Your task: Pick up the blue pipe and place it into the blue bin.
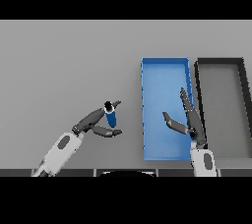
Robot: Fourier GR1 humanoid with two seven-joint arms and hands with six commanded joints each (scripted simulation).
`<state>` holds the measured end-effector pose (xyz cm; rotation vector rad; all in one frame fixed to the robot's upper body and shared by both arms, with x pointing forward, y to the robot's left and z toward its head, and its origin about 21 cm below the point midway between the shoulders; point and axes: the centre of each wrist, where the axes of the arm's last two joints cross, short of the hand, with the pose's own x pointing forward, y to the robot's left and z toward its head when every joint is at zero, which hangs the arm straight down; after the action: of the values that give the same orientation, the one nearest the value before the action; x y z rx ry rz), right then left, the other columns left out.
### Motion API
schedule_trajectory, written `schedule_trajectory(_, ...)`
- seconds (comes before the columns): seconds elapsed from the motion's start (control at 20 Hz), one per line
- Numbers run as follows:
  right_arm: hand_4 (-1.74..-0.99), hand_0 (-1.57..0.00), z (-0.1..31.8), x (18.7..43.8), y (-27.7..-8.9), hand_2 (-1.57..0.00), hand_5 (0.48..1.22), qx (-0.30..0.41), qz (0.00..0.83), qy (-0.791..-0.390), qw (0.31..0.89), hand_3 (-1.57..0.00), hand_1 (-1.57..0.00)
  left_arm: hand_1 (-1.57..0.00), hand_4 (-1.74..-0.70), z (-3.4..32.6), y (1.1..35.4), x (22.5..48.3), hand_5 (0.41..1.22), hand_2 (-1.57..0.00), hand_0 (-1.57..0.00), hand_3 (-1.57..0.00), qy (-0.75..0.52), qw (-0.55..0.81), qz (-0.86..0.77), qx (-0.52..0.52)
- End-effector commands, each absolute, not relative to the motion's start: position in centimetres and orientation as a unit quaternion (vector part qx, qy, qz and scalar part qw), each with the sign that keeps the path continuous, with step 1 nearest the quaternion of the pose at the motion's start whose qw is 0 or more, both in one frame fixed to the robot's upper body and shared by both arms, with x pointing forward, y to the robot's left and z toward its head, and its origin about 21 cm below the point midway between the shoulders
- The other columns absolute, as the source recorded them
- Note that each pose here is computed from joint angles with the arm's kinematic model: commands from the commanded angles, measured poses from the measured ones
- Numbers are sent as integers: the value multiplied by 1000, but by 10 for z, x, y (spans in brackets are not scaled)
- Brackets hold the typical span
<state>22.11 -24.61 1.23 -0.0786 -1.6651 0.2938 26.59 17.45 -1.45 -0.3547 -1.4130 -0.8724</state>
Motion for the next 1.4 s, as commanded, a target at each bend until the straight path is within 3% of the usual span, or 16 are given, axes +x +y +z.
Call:
schedule_trajectory(0.0, -1264, 1, 11, 222, -245, 1, 598, -34, 130, -735, 665, 1, 1, 1, -1081, -16, 169, 266, 459, 1, 1, 1, -630, 657, -377, -171)
schedule_trajectory(0.1, -1267, 1, 12, 226, -241, 1, 600, -30, 129, -736, 663, 1, 1, 1, -1109, -19, 162, 269, 507, -19, 1, -18, -635, 655, -362, -192)
schedule_trajectory(0.2, -1261, 1, 8, 222, -242, 1, 600, -33, 128, -736, 664, 1, 1, -160, -1208, -22, 160, 270, 607, -290, -17, -255, -640, 661, -332, -207)
schedule_trajectory(0.25, -1260, 1, 9, 221, -243, 1, 600, -32, 131, -740, 659, 1, 1, -348, -1253, -21, 151, 273, 730, -481, -187, -519, -640, 664, -318, -221)
schedule_trajectory(0.35, -1259, 1, 11, 221, -246, 1, 605, -34, 132, -740, 659, 1, 1, -788, -1419, -26, 147, 269, 906, -873, -668, -875, -642, 672, -297, -218)
schedule_trajectory(0.45, -1262, 1, 13, 224, -243, 1, 611, -32, 130, -738, 661, 1, 1, -1070, -1532, -28, 147, 266, 1020, -1124, -993, -1102, -647, 670, -288, -221)
schedule_trajectory(0.55, -1260, 1, 14, 222, -244, 1, 614, -30, 130, -743, 656, 1, 1, -1250, -1604, -28, 141, 263, 1092, -1285, -1201, -1215, -658, 659, -293, -214)
schedule_trajectory(0.85, -1244, 1, 11, 226, -243, 1, 623, -36, 134, -737, 661, 1, 1, -1487, -1699, -13, 130, 260, 1187, -1496, -1474, -1403, -701, 611, -286, -230)
schedule_trajectory(1.35, -1208, 1, 10, 221, -245, 1, 640, -42, 142, -743, 653, 1, 1, -1562, -1726, 52, 104, 263, 1217, -1563, -1561, -1445, -716, 559, -318, -272)
